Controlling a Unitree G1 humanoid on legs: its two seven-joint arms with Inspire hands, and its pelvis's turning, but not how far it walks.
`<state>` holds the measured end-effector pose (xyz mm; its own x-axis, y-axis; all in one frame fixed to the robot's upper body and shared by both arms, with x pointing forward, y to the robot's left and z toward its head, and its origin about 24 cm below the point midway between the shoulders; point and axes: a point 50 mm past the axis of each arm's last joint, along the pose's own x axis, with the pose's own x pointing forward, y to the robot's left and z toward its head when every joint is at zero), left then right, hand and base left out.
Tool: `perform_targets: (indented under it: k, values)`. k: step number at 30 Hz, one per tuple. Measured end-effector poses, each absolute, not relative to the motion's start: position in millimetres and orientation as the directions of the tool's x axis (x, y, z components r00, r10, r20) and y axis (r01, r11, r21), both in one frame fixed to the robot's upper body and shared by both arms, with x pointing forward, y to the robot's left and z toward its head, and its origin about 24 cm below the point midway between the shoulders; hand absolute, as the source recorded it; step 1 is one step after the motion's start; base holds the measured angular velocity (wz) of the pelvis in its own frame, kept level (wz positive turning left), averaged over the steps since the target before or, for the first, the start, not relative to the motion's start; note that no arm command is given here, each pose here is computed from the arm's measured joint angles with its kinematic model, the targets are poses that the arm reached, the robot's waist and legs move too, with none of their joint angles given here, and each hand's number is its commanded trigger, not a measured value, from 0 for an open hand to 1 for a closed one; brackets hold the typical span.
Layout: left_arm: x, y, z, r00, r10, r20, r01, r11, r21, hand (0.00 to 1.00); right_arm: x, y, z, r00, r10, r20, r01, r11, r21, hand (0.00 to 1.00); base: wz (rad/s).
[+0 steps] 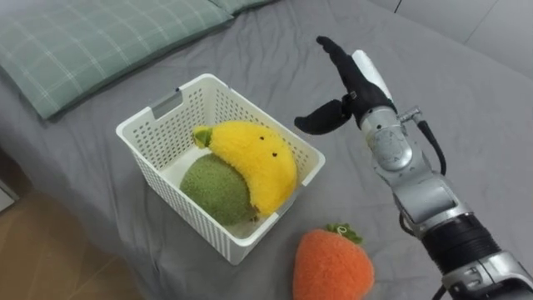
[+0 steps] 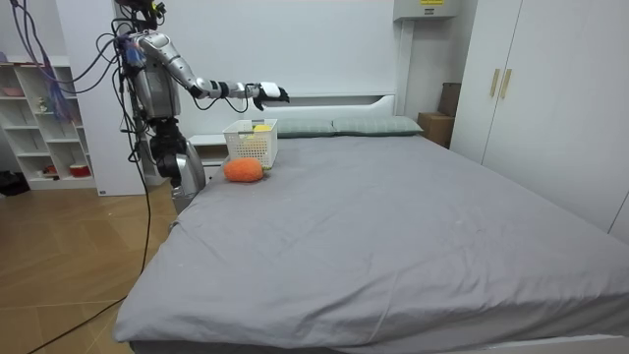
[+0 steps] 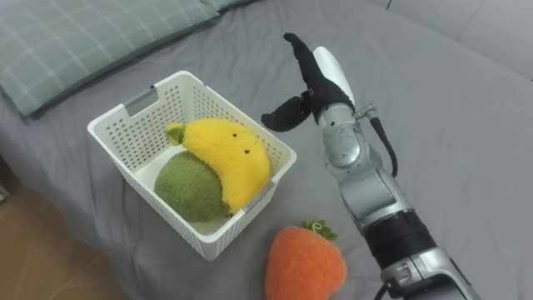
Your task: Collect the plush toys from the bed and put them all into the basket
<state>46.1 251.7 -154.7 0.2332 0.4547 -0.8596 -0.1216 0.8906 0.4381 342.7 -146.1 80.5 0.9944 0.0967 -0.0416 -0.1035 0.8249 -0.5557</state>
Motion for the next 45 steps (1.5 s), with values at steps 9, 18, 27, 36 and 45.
perform_targets:
  k: [9,18,27,36,45]
  values:
    - [48,252,-154,0.239,0.451,-0.860,-0.135,0.892,0.431,0.00,336,-184,61,0.993,-0.021,-0.113,-0.029,0.906,-0.421,0.00,-0.02]
    - [51,252,-154,0.261,0.457,-0.850,-0.169,0.889,0.426,0.00,303,-210,18,0.964,-0.108,-0.244,0.007,0.925,-0.380,0.00,-0.17]
    - [47,251,-154,0.246,0.461,-0.852,-0.202,0.884,0.421,0.00,267,-202,-25,0.915,-0.033,-0.403,-0.112,0.936,-0.332,0.00,-0.07]
    - [42,240,-158,0.240,0.442,-0.864,-0.225,0.891,0.394,0.00,241,-177,-64,0.813,0.107,-0.573,-0.316,0.907,-0.278,0.00,0.00]
    - [45,236,-158,0.247,0.425,-0.871,-0.270,0.893,0.359,0.00,222,-155,-88,0.689,0.233,-0.686,-0.495,0.843,-0.211,0.00,0.02]
